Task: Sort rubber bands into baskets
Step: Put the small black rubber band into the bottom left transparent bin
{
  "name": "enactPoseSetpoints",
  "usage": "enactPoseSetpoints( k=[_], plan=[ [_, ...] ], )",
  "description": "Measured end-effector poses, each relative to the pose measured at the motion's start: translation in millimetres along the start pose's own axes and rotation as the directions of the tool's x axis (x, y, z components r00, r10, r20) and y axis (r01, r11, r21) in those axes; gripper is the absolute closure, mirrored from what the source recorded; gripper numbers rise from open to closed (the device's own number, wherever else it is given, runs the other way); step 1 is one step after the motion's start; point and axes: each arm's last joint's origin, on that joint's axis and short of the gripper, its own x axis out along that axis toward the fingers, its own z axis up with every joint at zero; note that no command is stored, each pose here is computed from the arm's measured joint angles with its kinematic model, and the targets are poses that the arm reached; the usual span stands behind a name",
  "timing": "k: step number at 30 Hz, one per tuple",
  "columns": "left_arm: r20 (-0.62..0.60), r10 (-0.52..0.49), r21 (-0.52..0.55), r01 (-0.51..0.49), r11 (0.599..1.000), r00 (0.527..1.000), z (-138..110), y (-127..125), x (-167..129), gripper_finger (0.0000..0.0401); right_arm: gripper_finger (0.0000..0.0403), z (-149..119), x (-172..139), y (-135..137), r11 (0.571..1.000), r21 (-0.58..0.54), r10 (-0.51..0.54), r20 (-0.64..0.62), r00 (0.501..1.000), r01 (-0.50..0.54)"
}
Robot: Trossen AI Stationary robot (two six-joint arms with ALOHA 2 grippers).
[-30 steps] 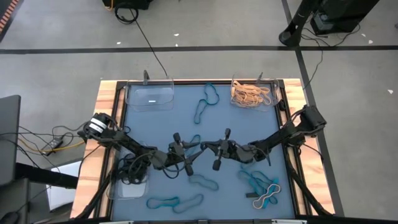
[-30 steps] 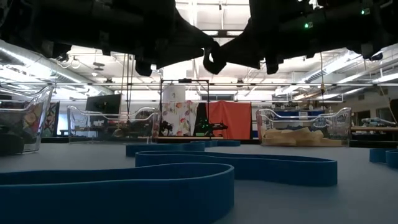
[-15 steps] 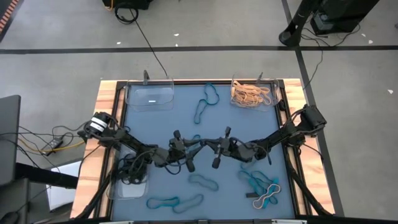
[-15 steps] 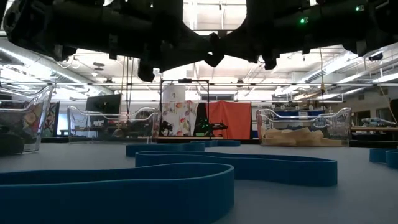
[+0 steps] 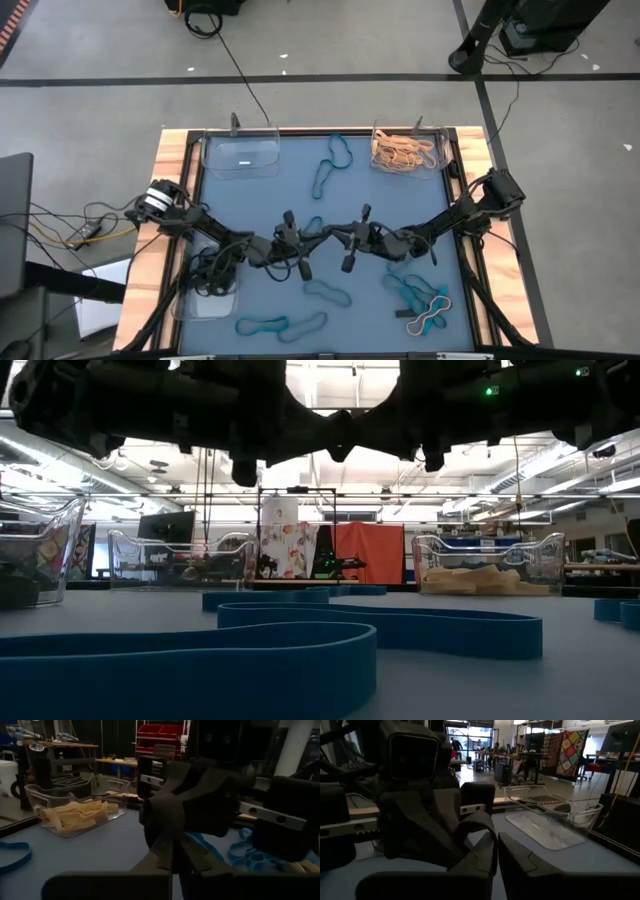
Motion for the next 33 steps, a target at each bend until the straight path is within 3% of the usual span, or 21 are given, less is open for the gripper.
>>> enactPoseSetpoints(
  k=[5,11,15,18,22,25,30,33],
  plan=[
    [0.02,0.026,-0.013,-0.026,1.0,0.999,11,-7,-14,0.0392,0.0345,0,-6,7,0.999,-0.026,0.029,-0.019,0.999,-0.03],
    [-0.043,0.071,0.034,-0.069,0.997,0.997,43,-14,-47,0.0392,0.0315,11,-23,8,0.993,-0.056,0.097,-0.151,0.984,-0.107],
    [-0.151,0.054,0.027,-0.051,0.998,0.987,63,-14,-71,0.0392,0.0297,25,-37,4,0.982,0.026,0.189,-0.237,0.953,-0.188],
    [-0.291,0.014,-0.019,-0.02,1.0,0.957,81,-10,-89,0.0392,0.029,27,-51,1,0.958,0.148,0.283,-0.357,0.89,-0.246],
    [-0.556,-0.023,-0.072,-0.021,0.997,0.831,102,-2,-112,0.0392,0.0291,21,-69,-2,0.932,0.287,0.348,-0.525,0.777,-0.223],
    [-0.709,0.043,-0.02,-0.081,0.997,0.704,119,2,-133,0.0392,0.0295,12,-81,-2,0.924,0.342,0.36,-0.627,0.691,-0.171],
    [-0.867,0.092,0.023,-0.146,0.989,0.49,131,5,-155,0.0392,0.03,-1,-100,1,0.92,0.389,0.342,-0.747,0.57,-0.042],
    [-0.915,0.08,0.01,-0.176,0.984,0.395,128,3,-164,0.0392,0.03,-5,-108,2,0.908,0.417,0.341,-0.788,0.513,0.037]
  ],
)
